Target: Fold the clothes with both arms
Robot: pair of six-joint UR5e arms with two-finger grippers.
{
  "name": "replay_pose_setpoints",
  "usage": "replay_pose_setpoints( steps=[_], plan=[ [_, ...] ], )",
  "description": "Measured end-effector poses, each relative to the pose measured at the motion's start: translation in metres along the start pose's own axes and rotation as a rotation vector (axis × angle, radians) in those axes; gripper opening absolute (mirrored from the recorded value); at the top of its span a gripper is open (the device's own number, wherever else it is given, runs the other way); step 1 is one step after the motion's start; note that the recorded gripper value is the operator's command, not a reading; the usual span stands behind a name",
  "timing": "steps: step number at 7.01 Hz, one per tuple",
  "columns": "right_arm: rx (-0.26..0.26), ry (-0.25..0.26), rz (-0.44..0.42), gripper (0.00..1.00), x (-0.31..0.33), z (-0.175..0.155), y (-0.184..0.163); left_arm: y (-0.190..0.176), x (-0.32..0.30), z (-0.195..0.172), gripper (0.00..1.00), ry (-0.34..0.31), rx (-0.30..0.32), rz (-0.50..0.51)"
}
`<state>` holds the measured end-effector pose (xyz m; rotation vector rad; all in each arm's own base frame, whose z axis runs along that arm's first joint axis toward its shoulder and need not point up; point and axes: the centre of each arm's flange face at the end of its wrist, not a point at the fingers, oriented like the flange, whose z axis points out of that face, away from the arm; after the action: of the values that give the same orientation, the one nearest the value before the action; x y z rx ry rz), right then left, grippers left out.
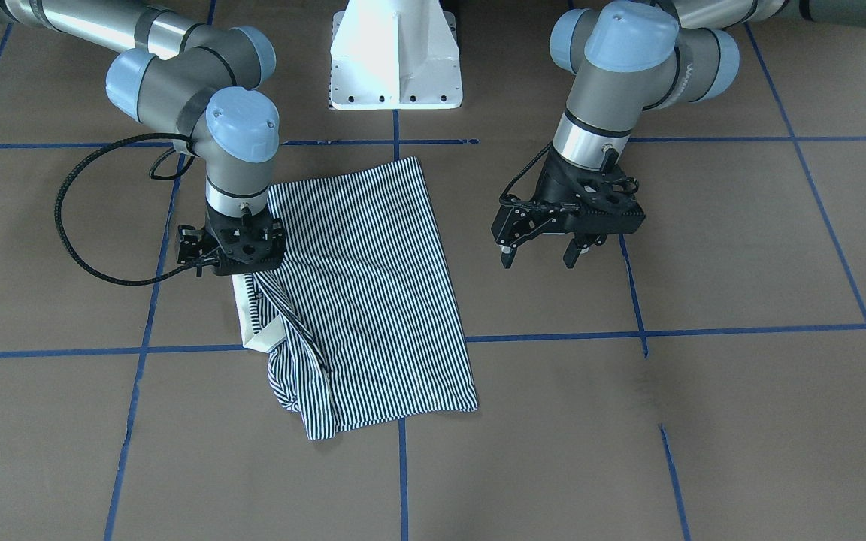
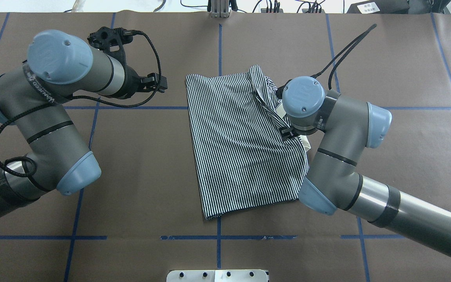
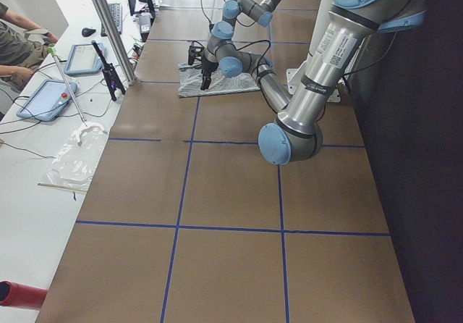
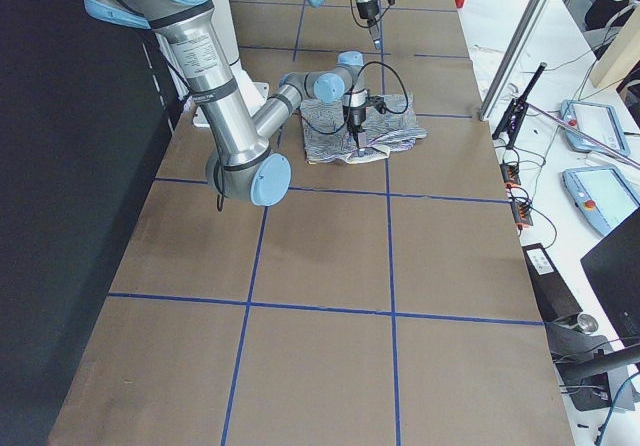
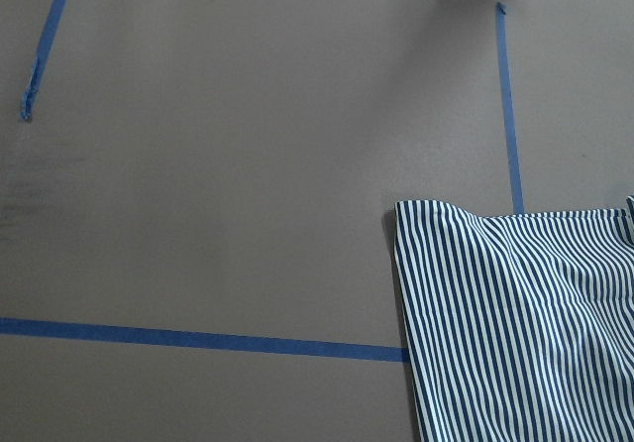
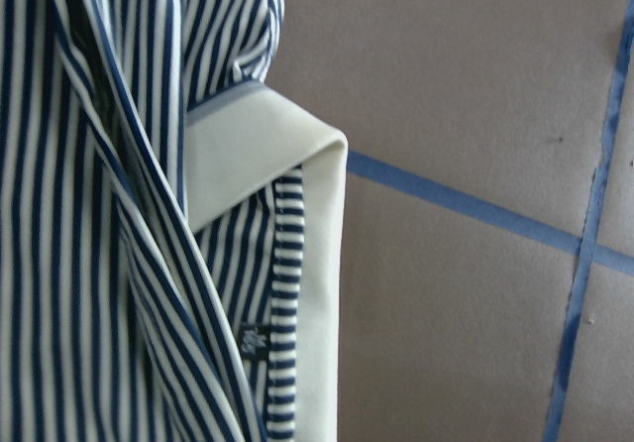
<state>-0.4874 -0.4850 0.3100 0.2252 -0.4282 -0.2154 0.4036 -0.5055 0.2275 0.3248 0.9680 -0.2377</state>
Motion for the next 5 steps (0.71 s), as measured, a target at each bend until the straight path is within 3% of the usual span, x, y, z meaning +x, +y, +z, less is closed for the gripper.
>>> replay_pose_setpoints(
  steps=[2, 5],
  plan=[
    [0.021, -0.015, -0.005, 1.00, -0.033, -0.016, -0.043, 0.001, 0.004, -0.012, 1.00, 0.019, 0.008, 0.004],
    [0.035, -0.027, -0.037, 1.00, -0.047, 0.014, -0.065, 0.003, 0.013, -0.037, 1.00, 0.062, 0.026, 0.014]
  ],
)
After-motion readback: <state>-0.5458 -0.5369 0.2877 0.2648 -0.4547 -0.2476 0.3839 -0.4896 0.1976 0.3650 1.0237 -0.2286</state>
